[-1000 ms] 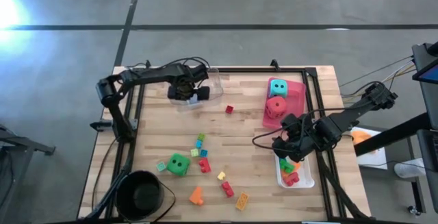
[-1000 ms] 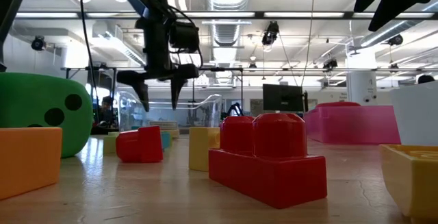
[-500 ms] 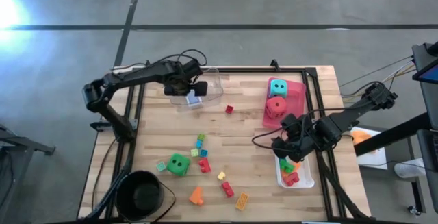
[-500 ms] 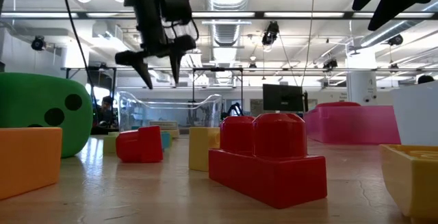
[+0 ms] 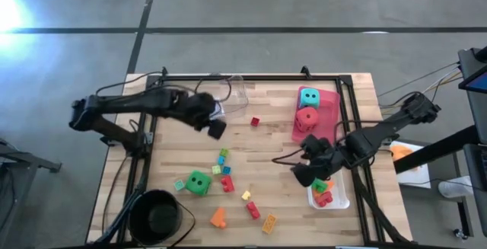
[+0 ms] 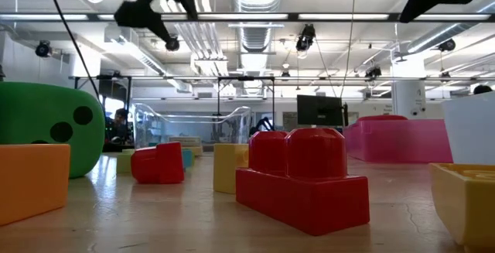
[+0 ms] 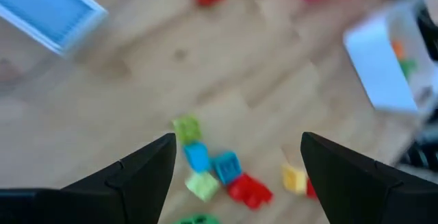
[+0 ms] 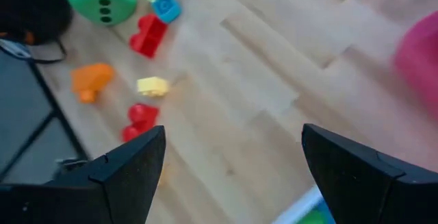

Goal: Pick & Place Toys
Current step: Put the red game piece into the white bin

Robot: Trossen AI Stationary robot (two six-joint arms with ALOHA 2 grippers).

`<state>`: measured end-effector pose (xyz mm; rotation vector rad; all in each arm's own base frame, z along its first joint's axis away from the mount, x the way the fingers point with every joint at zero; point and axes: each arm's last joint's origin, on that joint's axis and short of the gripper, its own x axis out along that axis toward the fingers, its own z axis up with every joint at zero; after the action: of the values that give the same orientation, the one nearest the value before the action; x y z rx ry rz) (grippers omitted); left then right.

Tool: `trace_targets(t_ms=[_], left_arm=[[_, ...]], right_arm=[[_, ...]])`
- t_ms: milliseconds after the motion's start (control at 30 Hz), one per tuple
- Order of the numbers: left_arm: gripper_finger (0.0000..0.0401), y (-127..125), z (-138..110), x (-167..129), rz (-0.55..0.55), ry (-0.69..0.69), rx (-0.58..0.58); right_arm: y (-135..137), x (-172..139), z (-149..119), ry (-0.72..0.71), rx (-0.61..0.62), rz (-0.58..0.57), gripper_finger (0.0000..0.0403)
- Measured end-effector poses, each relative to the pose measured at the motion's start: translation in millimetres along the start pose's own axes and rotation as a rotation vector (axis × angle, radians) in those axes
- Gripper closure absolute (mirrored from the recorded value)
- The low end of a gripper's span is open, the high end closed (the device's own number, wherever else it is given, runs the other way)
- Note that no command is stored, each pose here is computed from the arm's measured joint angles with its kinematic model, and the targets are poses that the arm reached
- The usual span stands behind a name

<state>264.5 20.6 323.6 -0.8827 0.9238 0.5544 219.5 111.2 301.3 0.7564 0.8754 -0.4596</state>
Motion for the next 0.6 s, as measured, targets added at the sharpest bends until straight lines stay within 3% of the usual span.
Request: trace_targets(t_ms=[233,467,600], left_arm=[[0.0085,-19,-46,-24,-0.089,0.054,0.182],[0.0085,-28,-96,-40,-0.079,0.071,0.383],[0.0085,-32,-118,-46,-0.103,0.091,0.450]], right_arm=[[25,36,-7,0.093,0.111,-0.012,0.0067],[77,65,4,0.100,0.173,-0.027,0.0067],[102,84,6,0.110,0.194,-0.097,0.0067]])
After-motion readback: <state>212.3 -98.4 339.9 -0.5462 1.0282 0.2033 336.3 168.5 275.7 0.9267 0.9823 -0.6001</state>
